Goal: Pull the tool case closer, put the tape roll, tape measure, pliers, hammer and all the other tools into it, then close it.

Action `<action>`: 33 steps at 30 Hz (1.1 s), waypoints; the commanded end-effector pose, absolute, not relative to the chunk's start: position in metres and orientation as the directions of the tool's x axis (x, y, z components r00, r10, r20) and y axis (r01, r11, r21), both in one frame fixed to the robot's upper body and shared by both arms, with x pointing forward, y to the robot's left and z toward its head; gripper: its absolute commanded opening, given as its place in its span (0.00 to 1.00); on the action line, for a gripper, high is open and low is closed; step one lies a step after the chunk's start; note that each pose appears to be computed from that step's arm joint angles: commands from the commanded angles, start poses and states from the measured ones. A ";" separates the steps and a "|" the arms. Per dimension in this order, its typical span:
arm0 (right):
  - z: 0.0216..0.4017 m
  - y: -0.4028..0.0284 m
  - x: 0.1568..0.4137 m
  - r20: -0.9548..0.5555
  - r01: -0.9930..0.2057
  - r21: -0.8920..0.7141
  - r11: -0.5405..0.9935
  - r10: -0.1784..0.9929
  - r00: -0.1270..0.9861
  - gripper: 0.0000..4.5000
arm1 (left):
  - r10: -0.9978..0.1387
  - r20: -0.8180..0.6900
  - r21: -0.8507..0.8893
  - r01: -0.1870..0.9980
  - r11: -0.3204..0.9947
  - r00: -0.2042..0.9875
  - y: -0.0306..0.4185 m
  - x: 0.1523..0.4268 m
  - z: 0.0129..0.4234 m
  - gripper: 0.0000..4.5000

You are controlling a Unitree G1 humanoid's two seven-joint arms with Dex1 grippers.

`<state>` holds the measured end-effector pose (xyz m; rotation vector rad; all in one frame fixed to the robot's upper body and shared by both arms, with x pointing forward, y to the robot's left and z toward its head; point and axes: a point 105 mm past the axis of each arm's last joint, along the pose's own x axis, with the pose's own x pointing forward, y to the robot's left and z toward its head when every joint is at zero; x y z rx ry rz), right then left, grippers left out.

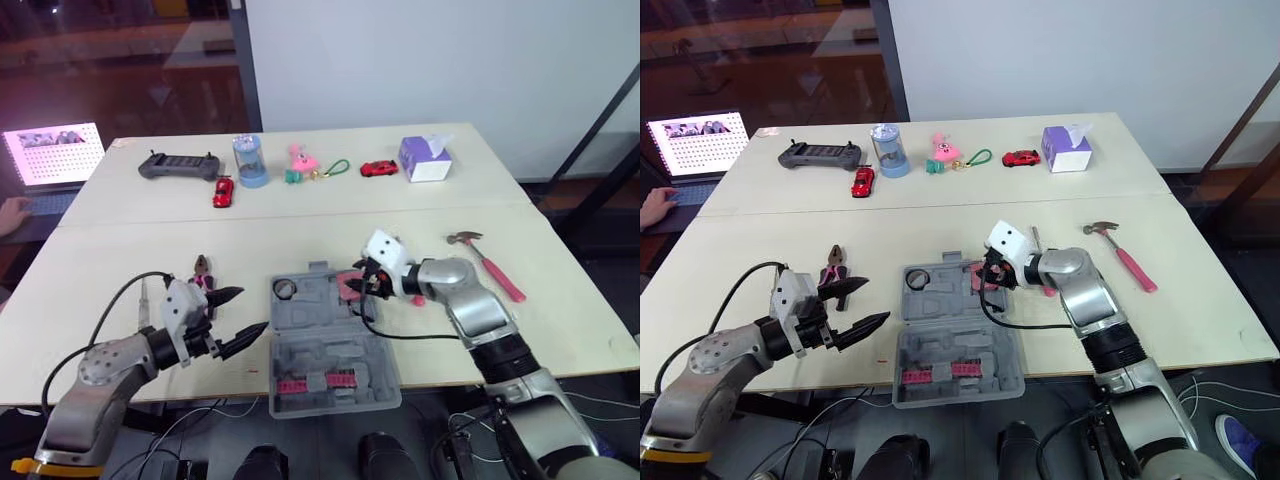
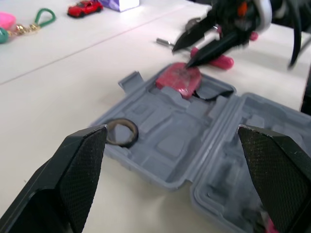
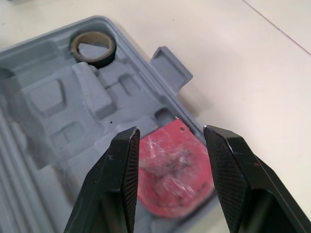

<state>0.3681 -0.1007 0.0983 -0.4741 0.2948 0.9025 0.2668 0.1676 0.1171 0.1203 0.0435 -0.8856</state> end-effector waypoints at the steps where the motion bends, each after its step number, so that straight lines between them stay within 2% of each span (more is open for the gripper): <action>1: 0.099 -0.106 0.371 -0.379 -0.782 -0.284 0.555 0.684 0.623 0.49 | -0.777 -0.061 0.094 0.779 0.620 0.626 0.166 0.266 0.125 1.00; 5: 0.089 -0.113 0.372 -0.380 -0.768 -0.263 0.584 0.669 0.639 0.49 | -0.781 -0.064 0.094 0.783 0.614 0.621 0.166 0.265 0.125 1.00; 9: 0.066 -0.120 0.370 -0.451 -0.764 -0.195 0.615 0.635 0.627 0.49 | -0.786 -0.066 0.102 0.787 0.608 0.615 0.165 0.266 0.125 1.00; 19: 0.015 -0.129 0.349 -0.651 -0.769 -0.048 0.637 0.564 0.508 0.49 | -0.787 -0.084 0.123 0.790 0.601 0.611 0.169 0.267 0.125 1.00; 23: 0.001 -0.132 0.347 -0.702 -0.729 0.001 0.685 0.520 0.488 0.49 | -0.787 -0.092 0.128 0.791 0.598 0.610 0.170 0.267 0.125 1.00; 29: -0.005 -0.127 0.350 -0.728 -0.723 0.003 0.691 0.497 0.472 0.49 | -0.786 -0.099 0.132 0.791 0.598 0.610 0.172 0.266 0.126 1.00; 33: 0.018 -0.119 0.360 -0.658 -0.734 -0.019 0.679 0.544 0.521 0.49 | -0.780 -0.107 0.132 0.787 0.603 0.616 0.174 0.267 0.126 1.00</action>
